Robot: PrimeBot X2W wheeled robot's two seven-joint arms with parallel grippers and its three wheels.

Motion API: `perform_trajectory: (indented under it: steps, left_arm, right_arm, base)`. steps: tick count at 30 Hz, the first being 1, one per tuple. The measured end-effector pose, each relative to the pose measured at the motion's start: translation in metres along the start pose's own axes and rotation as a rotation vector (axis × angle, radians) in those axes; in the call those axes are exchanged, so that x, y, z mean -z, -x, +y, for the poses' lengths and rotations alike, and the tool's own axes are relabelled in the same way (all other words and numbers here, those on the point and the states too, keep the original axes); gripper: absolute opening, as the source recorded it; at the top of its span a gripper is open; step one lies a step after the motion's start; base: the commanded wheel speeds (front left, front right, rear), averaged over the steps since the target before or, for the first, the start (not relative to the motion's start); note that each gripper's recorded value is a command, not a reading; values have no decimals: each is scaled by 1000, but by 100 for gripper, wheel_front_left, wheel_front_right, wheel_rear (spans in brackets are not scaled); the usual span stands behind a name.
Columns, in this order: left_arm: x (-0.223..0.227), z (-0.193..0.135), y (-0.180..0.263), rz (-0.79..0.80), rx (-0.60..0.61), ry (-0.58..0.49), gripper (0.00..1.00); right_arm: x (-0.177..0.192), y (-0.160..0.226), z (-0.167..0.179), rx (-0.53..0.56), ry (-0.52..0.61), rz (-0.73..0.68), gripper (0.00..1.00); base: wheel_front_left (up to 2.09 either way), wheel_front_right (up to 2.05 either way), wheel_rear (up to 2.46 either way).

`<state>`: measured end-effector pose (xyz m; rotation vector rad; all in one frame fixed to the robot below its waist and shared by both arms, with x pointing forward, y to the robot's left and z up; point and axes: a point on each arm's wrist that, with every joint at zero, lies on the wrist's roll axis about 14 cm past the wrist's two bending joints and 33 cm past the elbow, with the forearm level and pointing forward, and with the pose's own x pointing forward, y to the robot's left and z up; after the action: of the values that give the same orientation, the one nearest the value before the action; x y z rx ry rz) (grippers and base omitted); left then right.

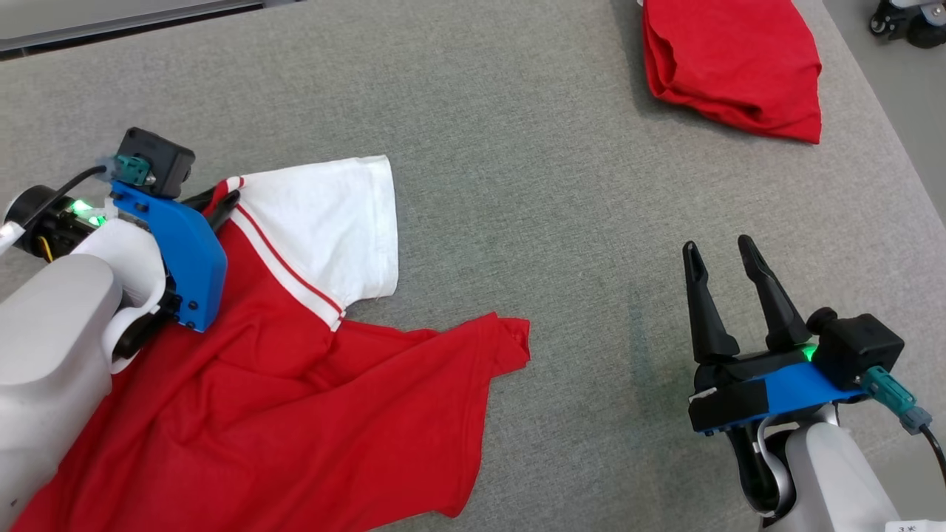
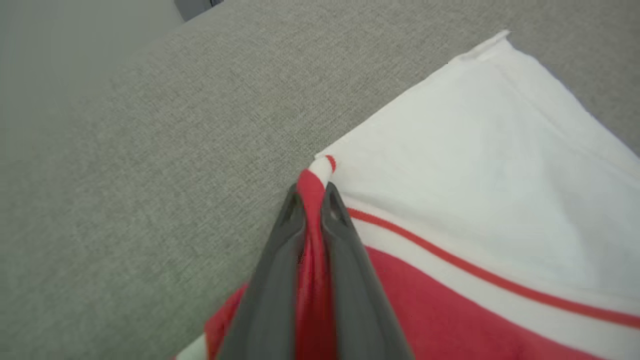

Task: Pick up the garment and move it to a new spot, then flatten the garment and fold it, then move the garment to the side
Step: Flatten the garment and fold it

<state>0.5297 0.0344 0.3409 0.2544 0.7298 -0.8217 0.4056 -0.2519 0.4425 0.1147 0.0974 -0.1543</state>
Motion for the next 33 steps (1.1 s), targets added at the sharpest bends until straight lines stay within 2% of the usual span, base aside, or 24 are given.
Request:
perform_trajectory:
  steps: [5,9,12,20,21,22,27,33]
  left_arm:
    - [-22,29,16,-112,-85,6,0]
    - [-65,75,40,-313,-246,-36,0]
    - [-81,102,56,-405,-348,-59,0]
    - [-85,154,79,-454,-564,-54,0]
    - [-86,156,79,-457,-568,-58,18]
    - [-85,156,78,-459,-568,-60,100]
    - [-81,146,78,-477,-554,-44,100]
    - [-107,133,121,-628,-584,-24,100]
  right_arm:
    - [-3,-2,4,-14,4,-10,100]
    - [-3,-4,9,-28,10,-12,100]
    - [-3,-5,10,-30,14,-13,100]
    - [-2,-4,4,-17,31,-7,100]
    - [-1,-4,4,-16,32,-6,100]
    - [0,-5,4,-15,32,-4,100]
    - [1,-7,7,-25,32,-1,100]
    - [-7,-7,21,-62,23,-27,100]
  base:
    - [0,0,0]
    - [0,0,0]
    - [0,0,0]
    - [0,0,0]
    - [0,0,0]
    - [0,0,0]
    - [0,0,0]
    - [0,0,0]
